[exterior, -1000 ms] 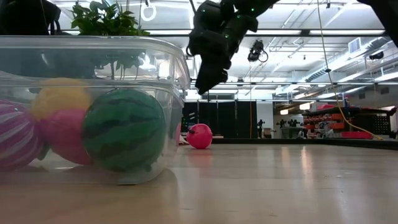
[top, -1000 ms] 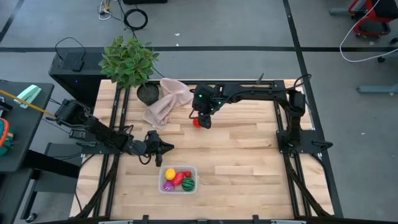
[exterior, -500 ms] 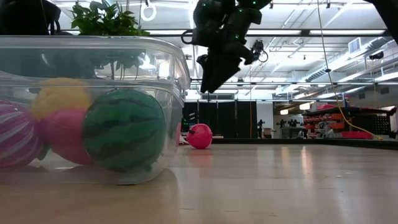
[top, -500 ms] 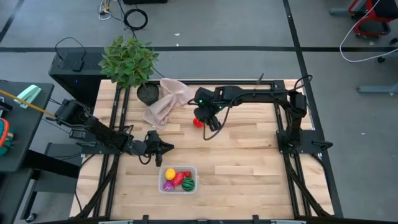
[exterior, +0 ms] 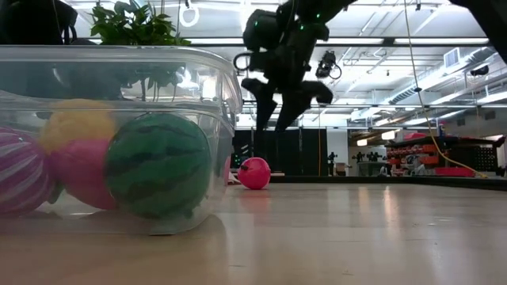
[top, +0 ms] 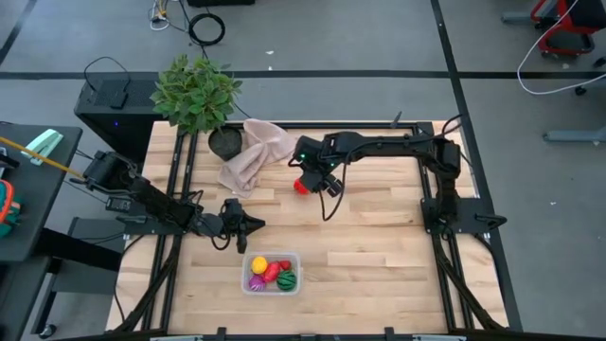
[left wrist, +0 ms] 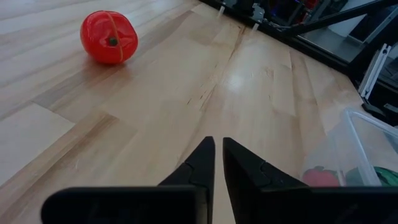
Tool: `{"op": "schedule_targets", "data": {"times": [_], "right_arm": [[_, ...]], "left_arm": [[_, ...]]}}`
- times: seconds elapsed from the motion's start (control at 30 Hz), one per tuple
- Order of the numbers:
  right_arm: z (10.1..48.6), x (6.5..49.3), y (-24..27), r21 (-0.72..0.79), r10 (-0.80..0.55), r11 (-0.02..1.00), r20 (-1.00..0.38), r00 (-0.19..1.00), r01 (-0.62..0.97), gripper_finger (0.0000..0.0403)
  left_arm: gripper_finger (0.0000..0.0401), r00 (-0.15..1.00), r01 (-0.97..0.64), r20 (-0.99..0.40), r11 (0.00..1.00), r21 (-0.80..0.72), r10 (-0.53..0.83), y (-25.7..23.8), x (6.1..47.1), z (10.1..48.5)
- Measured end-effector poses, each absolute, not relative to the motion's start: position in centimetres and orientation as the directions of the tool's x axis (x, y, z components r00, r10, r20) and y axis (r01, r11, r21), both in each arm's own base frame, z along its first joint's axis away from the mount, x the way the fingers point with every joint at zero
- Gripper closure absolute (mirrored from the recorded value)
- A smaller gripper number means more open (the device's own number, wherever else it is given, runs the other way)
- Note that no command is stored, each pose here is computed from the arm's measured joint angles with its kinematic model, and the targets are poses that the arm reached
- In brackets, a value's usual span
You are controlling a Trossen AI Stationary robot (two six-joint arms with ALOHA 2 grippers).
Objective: Pick and placing Produce into tupperware
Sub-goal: Put the apple into the transparent bin
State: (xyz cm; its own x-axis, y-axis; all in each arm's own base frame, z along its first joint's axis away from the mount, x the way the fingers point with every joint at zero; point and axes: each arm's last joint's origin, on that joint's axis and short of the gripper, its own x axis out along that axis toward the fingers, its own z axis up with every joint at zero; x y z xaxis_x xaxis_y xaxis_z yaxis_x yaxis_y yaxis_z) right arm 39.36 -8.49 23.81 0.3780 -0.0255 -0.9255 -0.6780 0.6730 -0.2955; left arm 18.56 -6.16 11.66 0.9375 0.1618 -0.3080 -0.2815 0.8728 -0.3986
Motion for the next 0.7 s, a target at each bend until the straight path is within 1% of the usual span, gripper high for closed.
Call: {"op": "schedule_targets", "data": {"times": [0.17, 0.27, 0.37, 0.5, 0.6, 0.7], "right_arm": [[22.6, 40.3, -8.5, -0.299, -0.006, 0.663, -0.919, 0.394, -0.687, 0.0195], [22.3, 40.6, -8.5, -0.305, 0.000, 0.665, -0.913, 0.408, -0.682, 0.0185], [22.4, 40.7, -8.6, -0.311, -0.003, 0.678, -0.907, 0.421, -0.665, 0.0161], [22.4, 40.7, -8.6, -0.303, -0.002, 0.699, -0.906, 0.423, -0.647, 0.0119], [22.4, 40.8, -8.6, -0.311, -0.003, 0.691, -0.904, 0.427, -0.653, 0.0088], [22.5, 41.0, -8.6, -0.334, -0.008, 0.677, -0.894, 0.447, -0.656, 0.0067]], "left_arm": [[0.0368, 0.937, -0.282, -0.308, 0.871, -0.402, 0.162, -6.2, 18.6, 11.7], [0.0369, 0.937, -0.285, -0.308, 0.864, -0.415, 0.162, -6.2, 18.6, 11.7], [0.0364, 0.937, -0.286, -0.308, 0.863, -0.416, 0.162, -6.2, 18.6, 11.7], [0.0359, 0.938, -0.288, -0.309, 0.852, -0.437, 0.159, -6.2, 18.6, 11.7], [0.0358, 0.939, -0.281, -0.311, 0.851, -0.443, 0.148, -6.2, 18.6, 11.6], [0.0361, 0.941, -0.266, -0.315, 0.852, -0.450, 0.127, -6.3, 18.6, 11.6]]}}
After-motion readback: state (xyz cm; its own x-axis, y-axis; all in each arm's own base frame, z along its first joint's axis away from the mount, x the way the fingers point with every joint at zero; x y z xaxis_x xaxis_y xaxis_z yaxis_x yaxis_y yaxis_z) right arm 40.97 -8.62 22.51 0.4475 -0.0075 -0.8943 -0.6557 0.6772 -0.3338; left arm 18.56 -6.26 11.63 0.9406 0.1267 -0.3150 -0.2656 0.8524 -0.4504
